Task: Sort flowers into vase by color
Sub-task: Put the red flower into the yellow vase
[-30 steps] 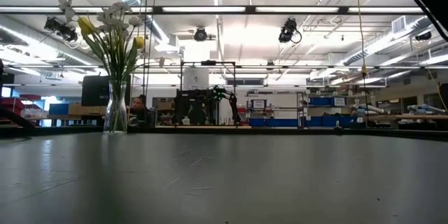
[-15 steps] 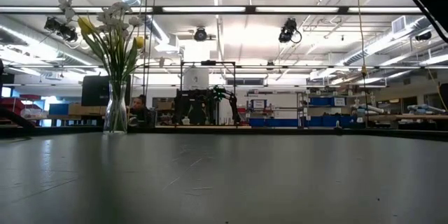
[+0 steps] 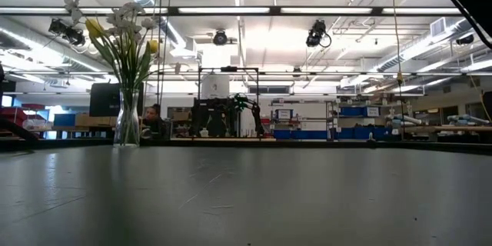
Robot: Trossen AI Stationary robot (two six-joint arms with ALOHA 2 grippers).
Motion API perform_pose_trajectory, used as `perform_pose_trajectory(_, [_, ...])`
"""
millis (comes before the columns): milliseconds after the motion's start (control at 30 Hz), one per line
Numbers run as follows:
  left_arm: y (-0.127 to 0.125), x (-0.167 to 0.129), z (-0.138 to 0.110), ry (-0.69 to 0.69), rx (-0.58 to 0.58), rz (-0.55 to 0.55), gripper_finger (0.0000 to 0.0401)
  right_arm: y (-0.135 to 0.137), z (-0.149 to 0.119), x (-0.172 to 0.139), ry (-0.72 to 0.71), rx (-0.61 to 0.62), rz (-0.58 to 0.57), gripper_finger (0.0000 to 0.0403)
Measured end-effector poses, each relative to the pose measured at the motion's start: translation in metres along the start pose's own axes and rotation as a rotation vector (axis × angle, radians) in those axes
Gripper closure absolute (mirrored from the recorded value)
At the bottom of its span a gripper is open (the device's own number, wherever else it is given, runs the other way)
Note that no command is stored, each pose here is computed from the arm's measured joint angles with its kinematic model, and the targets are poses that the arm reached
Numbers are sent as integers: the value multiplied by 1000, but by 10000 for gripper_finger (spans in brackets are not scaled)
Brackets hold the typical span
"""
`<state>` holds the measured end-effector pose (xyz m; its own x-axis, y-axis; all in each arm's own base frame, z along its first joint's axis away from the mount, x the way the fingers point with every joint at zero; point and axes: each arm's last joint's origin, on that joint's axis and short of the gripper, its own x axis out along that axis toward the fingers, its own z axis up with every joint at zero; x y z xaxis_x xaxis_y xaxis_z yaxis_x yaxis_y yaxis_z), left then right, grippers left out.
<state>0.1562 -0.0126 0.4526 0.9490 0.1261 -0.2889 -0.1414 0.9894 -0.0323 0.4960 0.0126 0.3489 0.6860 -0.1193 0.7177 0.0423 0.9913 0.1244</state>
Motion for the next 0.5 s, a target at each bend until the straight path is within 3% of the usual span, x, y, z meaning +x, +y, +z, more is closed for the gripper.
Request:
perform_pose_trajectory(133, [-1,-4,0,1,87,-61,387,-2,0,0,1,91,39,400])
perform_pose_trajectory(400, [0,-6,-7,66,164,-81,394,-17,-2,2,42,296,119,397])
perform_pose_trajectory(500, [0,-12,-15,133,210,-153,395,-19,-1,2,33,359,122,378])
